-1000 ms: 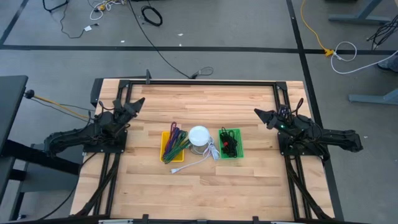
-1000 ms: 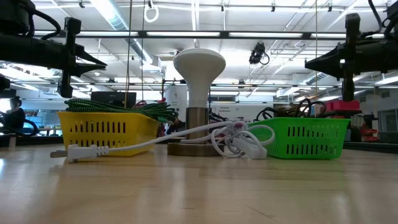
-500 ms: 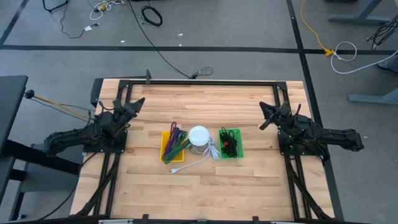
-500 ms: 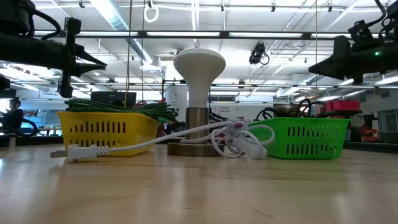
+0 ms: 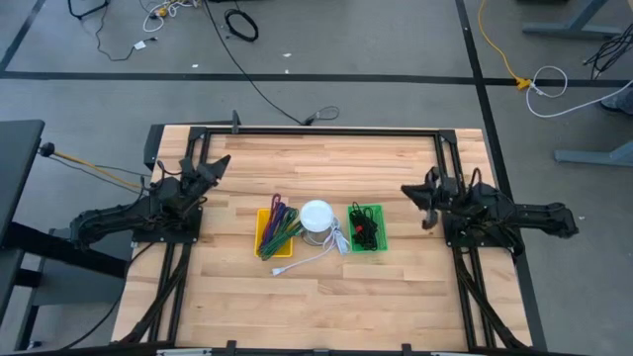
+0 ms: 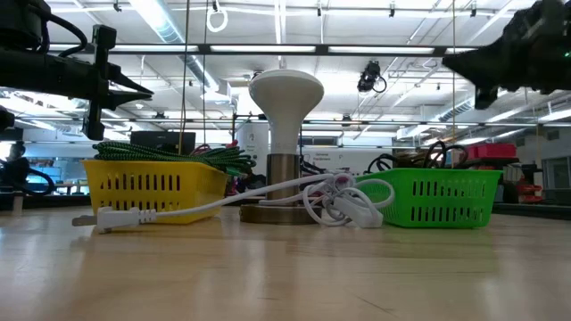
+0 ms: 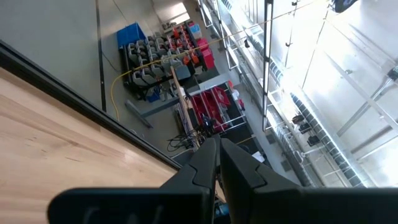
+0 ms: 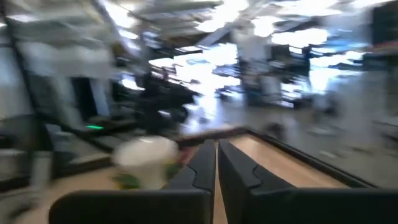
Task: Pick & Place USB Port
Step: Return to Home Position
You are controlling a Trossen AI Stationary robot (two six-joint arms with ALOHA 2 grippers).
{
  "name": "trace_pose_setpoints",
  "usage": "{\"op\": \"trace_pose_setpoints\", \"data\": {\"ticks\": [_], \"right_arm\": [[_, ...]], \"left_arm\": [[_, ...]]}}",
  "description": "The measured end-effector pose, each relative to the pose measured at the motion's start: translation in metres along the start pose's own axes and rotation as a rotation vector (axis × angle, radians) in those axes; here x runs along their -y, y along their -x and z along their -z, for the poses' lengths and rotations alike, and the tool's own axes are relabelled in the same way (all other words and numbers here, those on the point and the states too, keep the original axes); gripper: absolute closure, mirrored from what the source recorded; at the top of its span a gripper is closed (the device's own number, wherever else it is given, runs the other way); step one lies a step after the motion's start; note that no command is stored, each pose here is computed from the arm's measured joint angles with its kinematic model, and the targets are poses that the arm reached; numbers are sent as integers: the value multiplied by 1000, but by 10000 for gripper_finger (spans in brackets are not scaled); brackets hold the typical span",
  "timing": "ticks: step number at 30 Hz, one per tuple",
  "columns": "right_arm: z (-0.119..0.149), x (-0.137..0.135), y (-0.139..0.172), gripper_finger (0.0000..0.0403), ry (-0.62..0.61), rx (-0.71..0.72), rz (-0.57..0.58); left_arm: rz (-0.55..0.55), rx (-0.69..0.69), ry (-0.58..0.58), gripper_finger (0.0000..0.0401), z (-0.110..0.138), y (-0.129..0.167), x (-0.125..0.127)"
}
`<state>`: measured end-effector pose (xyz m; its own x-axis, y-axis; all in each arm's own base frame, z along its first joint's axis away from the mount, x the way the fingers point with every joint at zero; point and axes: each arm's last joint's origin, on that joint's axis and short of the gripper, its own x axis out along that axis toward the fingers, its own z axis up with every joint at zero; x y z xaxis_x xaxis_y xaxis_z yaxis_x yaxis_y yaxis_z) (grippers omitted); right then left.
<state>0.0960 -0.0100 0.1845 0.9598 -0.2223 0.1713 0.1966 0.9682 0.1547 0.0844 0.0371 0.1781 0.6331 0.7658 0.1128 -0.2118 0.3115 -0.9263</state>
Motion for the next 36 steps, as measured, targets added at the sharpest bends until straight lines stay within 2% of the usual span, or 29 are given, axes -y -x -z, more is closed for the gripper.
{"op": "trace_pose_setpoints", "data": {"ticks": [2,4,6,9,11,15,20,36], "right_arm": [[-2,-4,0,381,-5,13,-107],[-2,-8,1,381,43,9,-227],[-2,-11,2,381,93,10,-292],[2,-11,2,381,139,-27,-290],[9,-8,2,381,148,-95,-242],[18,-5,2,381,87,-190,-140],[21,-7,1,381,121,-226,-211],[22,-6,0,381,126,-236,-189]], "left_arm": [[0,0,0,376,0,0,0],[0,-1,0,376,0,0,0],[1,-1,0,376,0,0,0],[1,-2,0,376,0,0,0],[1,-1,0,376,0,0,0],[1,-2,0,376,0,0,0],[1,-1,0,376,0,0,0],[1,-3,0,376,0,0,0]]}}
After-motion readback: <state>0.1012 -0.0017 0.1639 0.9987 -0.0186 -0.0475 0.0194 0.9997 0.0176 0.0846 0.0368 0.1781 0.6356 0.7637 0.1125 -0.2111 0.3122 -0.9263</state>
